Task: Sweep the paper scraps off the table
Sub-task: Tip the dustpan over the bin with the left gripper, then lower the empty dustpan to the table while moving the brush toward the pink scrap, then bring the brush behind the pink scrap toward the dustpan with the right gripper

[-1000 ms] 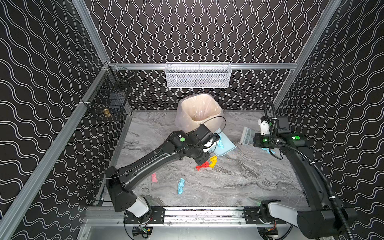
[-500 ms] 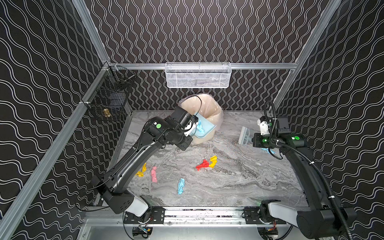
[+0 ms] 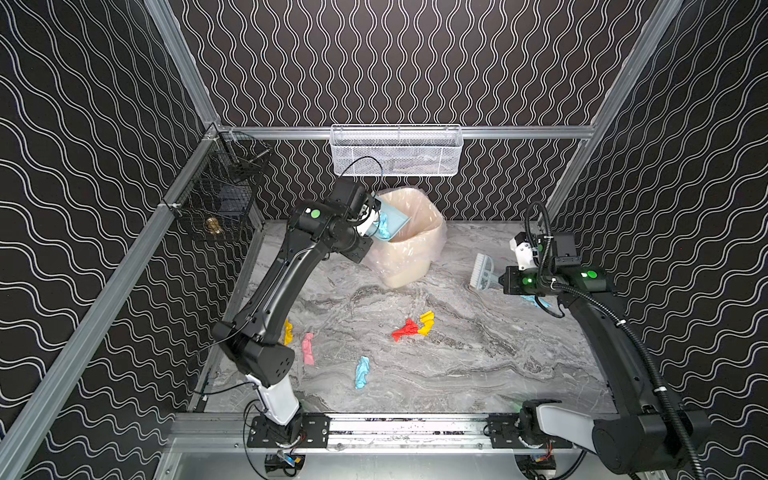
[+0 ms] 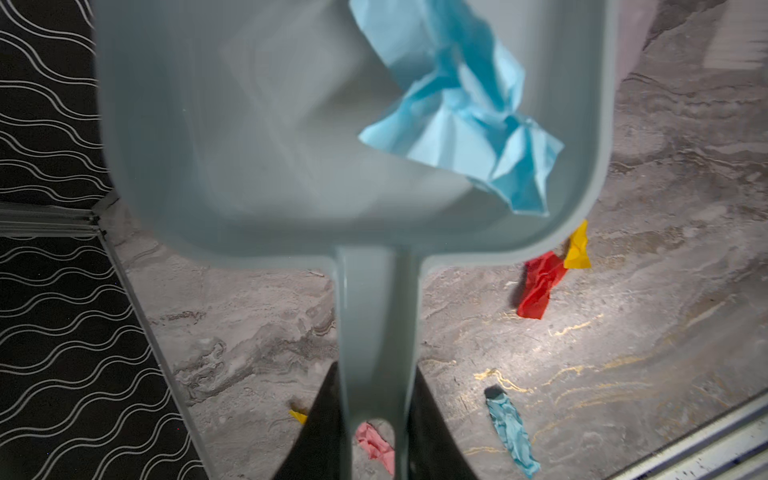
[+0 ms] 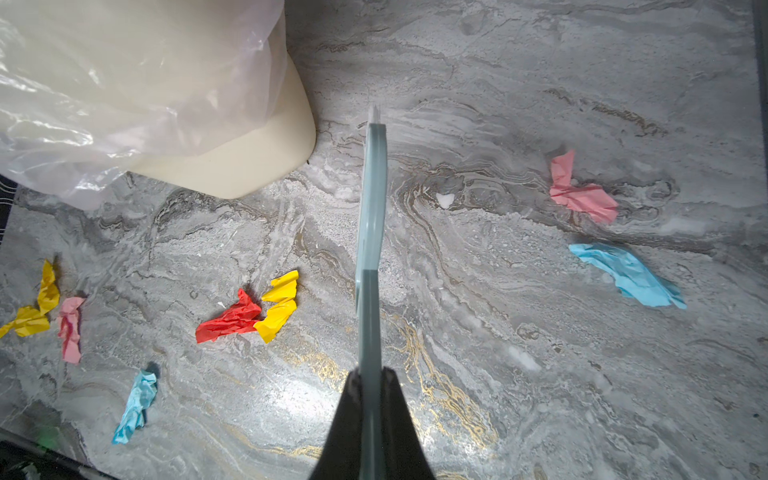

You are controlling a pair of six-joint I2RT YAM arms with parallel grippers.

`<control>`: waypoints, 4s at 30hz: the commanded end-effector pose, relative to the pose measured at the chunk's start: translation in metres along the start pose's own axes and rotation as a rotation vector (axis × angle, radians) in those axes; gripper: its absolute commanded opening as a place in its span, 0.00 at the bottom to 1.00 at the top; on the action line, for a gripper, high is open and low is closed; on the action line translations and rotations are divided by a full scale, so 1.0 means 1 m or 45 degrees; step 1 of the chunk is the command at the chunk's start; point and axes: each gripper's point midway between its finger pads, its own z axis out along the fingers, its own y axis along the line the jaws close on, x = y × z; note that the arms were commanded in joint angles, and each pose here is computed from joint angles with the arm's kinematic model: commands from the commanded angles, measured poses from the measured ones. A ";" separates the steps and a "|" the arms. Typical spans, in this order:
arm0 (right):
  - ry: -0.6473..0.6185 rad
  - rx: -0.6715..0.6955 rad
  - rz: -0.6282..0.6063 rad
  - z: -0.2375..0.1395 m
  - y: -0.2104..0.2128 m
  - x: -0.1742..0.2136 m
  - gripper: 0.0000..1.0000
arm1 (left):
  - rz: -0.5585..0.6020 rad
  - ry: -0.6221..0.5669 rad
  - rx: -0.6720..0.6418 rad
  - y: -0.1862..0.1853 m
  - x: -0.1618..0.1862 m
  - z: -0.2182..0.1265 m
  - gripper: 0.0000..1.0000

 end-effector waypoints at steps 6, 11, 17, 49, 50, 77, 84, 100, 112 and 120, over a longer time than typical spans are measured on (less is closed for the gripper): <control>0.002 -0.085 -0.015 0.003 0.010 0.005 0.00 | 0.116 0.115 -0.264 0.038 -0.006 0.021 0.00; 0.003 -0.111 -0.016 0.002 0.014 0.005 0.00 | 0.200 0.146 -0.464 0.057 -0.018 0.023 0.00; 0.006 -0.124 -0.014 0.003 0.015 0.005 0.00 | 0.424 0.179 -0.738 0.055 -0.039 0.020 0.00; -0.083 0.551 0.053 -0.007 -0.075 -0.005 0.00 | 0.375 -0.329 -0.424 -0.054 -0.070 -0.025 0.00; -0.083 0.599 0.049 -0.007 -0.081 -0.007 0.00 | 0.358 -0.343 -0.352 -0.065 -0.067 -0.025 0.00; 0.203 0.914 -0.134 0.082 -0.183 -0.058 0.00 | 0.353 -0.195 0.574 -0.238 0.055 0.023 0.00; 0.324 0.896 -0.196 0.104 -0.186 -0.041 0.00 | 0.347 -0.113 0.581 -0.244 0.079 0.046 0.00; 0.527 0.754 -0.485 0.116 -0.106 0.003 0.00 | 0.342 0.026 0.577 -0.248 0.116 0.079 0.00; 0.761 0.578 -0.751 0.100 -0.004 0.083 0.00 | 0.301 0.100 0.577 -0.246 0.142 0.086 0.00; 0.775 0.424 -0.843 0.085 0.057 0.116 0.00 | 0.294 0.168 0.581 -0.244 0.166 0.088 0.00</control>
